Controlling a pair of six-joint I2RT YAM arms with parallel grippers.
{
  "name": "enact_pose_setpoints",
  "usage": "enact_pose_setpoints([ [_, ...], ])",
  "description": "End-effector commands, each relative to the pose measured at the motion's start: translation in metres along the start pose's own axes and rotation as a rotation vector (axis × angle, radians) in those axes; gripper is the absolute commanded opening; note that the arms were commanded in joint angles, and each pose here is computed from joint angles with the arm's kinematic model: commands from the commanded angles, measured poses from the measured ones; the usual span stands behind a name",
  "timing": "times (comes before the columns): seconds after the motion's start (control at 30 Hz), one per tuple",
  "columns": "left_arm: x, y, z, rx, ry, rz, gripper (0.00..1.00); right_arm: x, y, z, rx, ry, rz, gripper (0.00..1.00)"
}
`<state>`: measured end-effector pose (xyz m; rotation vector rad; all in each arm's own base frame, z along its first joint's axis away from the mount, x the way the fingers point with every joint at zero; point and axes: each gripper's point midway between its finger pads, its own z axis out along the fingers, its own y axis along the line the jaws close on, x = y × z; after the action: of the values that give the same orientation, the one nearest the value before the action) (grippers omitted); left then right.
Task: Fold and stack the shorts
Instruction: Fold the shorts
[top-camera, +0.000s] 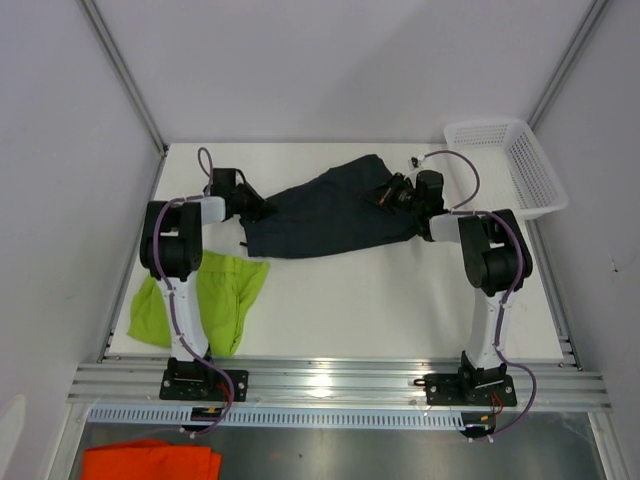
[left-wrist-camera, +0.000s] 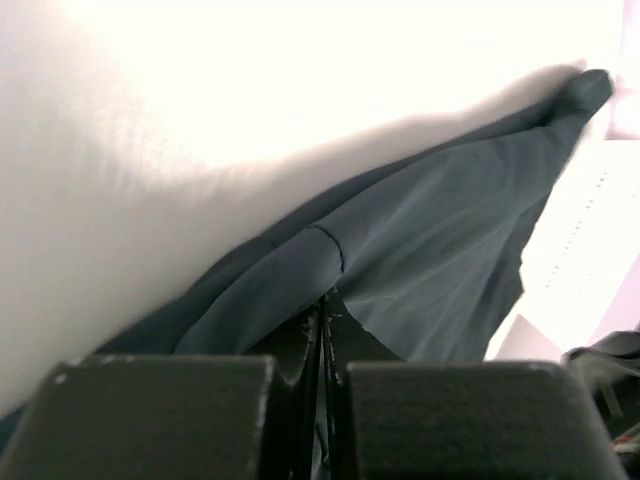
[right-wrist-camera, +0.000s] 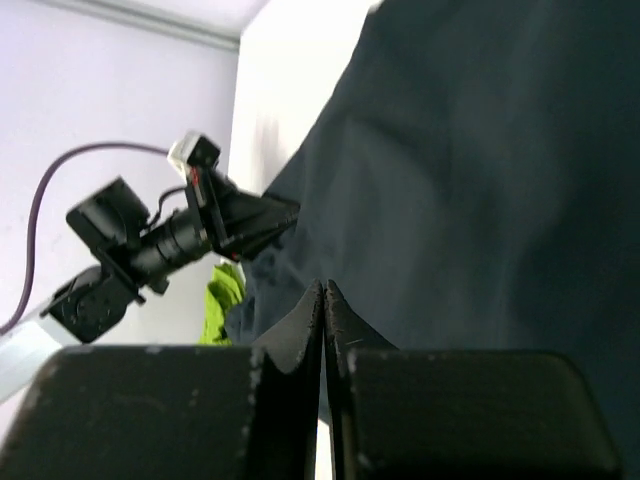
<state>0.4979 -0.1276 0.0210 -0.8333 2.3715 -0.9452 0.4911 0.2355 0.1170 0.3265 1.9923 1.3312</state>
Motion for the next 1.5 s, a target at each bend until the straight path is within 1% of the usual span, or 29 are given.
enact_pose_setpoints([
  [0.0, -0.011, -0.013, 0.006, 0.053, -0.003, -0.021, 0.02, 0.008, 0.028, 0.002, -0.072, -0.003, -0.084, 0.03],
  [0.13, -0.014, -0.020, 0.005, 0.040, 0.026, -0.001, 0.09, 0.036, 0.036, 0.014, -0.093, 0.039, -0.108, 0.04],
  [0.2, -0.018, -0.029, -0.001, 0.043, 0.028, 0.028, 0.15, 0.046, 0.035, 0.021, -0.094, 0.050, -0.112, 0.04],
  [0.23, -0.017, -0.033, -0.010, 0.034, 0.030, 0.050, 0.23, 0.047, 0.036, 0.024, -0.097, 0.052, -0.109, 0.04],
  [0.3, -0.022, -0.040, -0.023, 0.024, 0.011, 0.072, 0.37, 0.047, 0.028, 0.025, -0.086, 0.054, -0.087, 0.04],
  [0.33, -0.026, -0.054, -0.039, 0.042, -0.012, 0.099, 0.45, 0.045, 0.027, 0.025, -0.084, 0.051, -0.083, 0.05],
  [0.37, -0.023, -0.054, -0.048, 0.031, -0.007, 0.109, 0.61, 0.044, 0.022, 0.023, -0.071, 0.049, -0.076, 0.05],
  [0.4, -0.017, -0.051, -0.054, 0.021, -0.002, 0.108, 0.67, 0.043, 0.021, 0.021, -0.062, 0.045, -0.083, 0.04],
  [0.43, -0.019, -0.064, -0.071, 0.040, -0.028, 0.134, 0.74, 0.039, 0.016, 0.020, -0.038, 0.033, -0.084, 0.05],
  [0.47, -0.017, -0.066, -0.079, 0.037, -0.036, 0.140, 0.77, 0.042, 0.006, 0.018, 0.008, 0.048, -0.073, 0.05],
  [0.5, -0.006, -0.053, -0.082, 0.011, -0.024, 0.128, 0.80, 0.043, 0.001, 0.017, 0.033, 0.049, -0.074, 0.06],
  [0.53, -0.005, -0.052, -0.089, 0.007, -0.039, 0.133, 0.84, 0.044, -0.003, 0.016, 0.052, 0.046, -0.084, 0.06],
  [0.57, -0.002, -0.056, -0.103, 0.016, -0.064, 0.142, 0.85, 0.046, -0.013, 0.012, 0.084, 0.039, -0.075, 0.05],
  [0.6, 0.004, -0.047, -0.106, -0.001, -0.069, 0.136, 0.87, 0.047, -0.018, 0.010, 0.098, 0.036, -0.068, 0.06],
  [0.67, 0.010, -0.051, -0.121, 0.018, -0.093, 0.143, 0.89, 0.050, -0.037, 0.002, 0.145, 0.021, -0.029, 0.06],
  [0.83, 0.014, -0.043, -0.139, -0.024, -0.122, 0.165, 0.90, 0.053, -0.065, -0.016, 0.200, -0.017, 0.025, 0.05],
  [0.93, 0.028, -0.036, -0.143, -0.033, -0.106, 0.161, 0.89, 0.053, -0.082, -0.027, 0.253, -0.051, 0.050, 0.04],
  [0.97, 0.033, -0.031, -0.144, -0.042, -0.104, 0.157, 0.89, 0.052, -0.087, -0.030, 0.273, -0.065, 0.072, 0.04],
  [1.0, 0.034, -0.033, -0.148, -0.034, -0.118, 0.163, 0.89, 0.043, -0.096, -0.038, 0.313, -0.125, 0.087, 0.03],
  [1.03, 0.039, -0.029, -0.148, -0.040, -0.114, 0.160, 0.88, 0.050, -0.107, -0.054, 0.339, -0.161, 0.107, 0.00],
  [1.1, 0.043, -0.024, -0.150, -0.045, -0.121, 0.158, 0.89, 0.038, -0.100, -0.080, 0.338, -0.293, 0.138, 0.00],
  [1.13, 0.044, -0.027, -0.152, -0.035, -0.127, 0.166, 0.88, 0.046, -0.114, -0.102, 0.397, -0.349, 0.146, 0.00],
  [1.17, 0.048, -0.020, -0.151, -0.049, -0.120, 0.163, 0.89, 0.040, -0.099, -0.111, 0.390, -0.400, 0.135, 0.00],
  [1.23, 0.051, -0.018, -0.150, -0.057, -0.115, 0.176, 0.89, 0.049, -0.097, -0.124, 0.460, -0.458, 0.100, 0.00],
  [1.33, 0.054, -0.014, -0.148, -0.078, -0.103, 0.188, 0.89, 0.064, -0.073, -0.124, 0.456, -0.439, 0.000, 0.00],
  [1.37, 0.056, -0.011, -0.147, -0.084, -0.096, 0.188, 0.89, 0.066, -0.070, -0.124, 0.468, -0.440, -0.024, 0.01],
  [1.4, 0.056, -0.012, -0.147, -0.084, -0.095, 0.199, 0.88, 0.065, -0.062, -0.123, 0.460, -0.441, -0.047, 0.06],
  [1.43, 0.058, -0.010, -0.146, -0.090, -0.087, 0.205, 0.89, 0.074, -0.060, -0.121, 0.476, -0.407, -0.093, 0.18],
  [1.47, 0.060, -0.011, -0.145, -0.092, -0.078, 0.209, 0.89, 0.074, -0.057, -0.120, 0.485, -0.412, -0.123, 0.25],
])
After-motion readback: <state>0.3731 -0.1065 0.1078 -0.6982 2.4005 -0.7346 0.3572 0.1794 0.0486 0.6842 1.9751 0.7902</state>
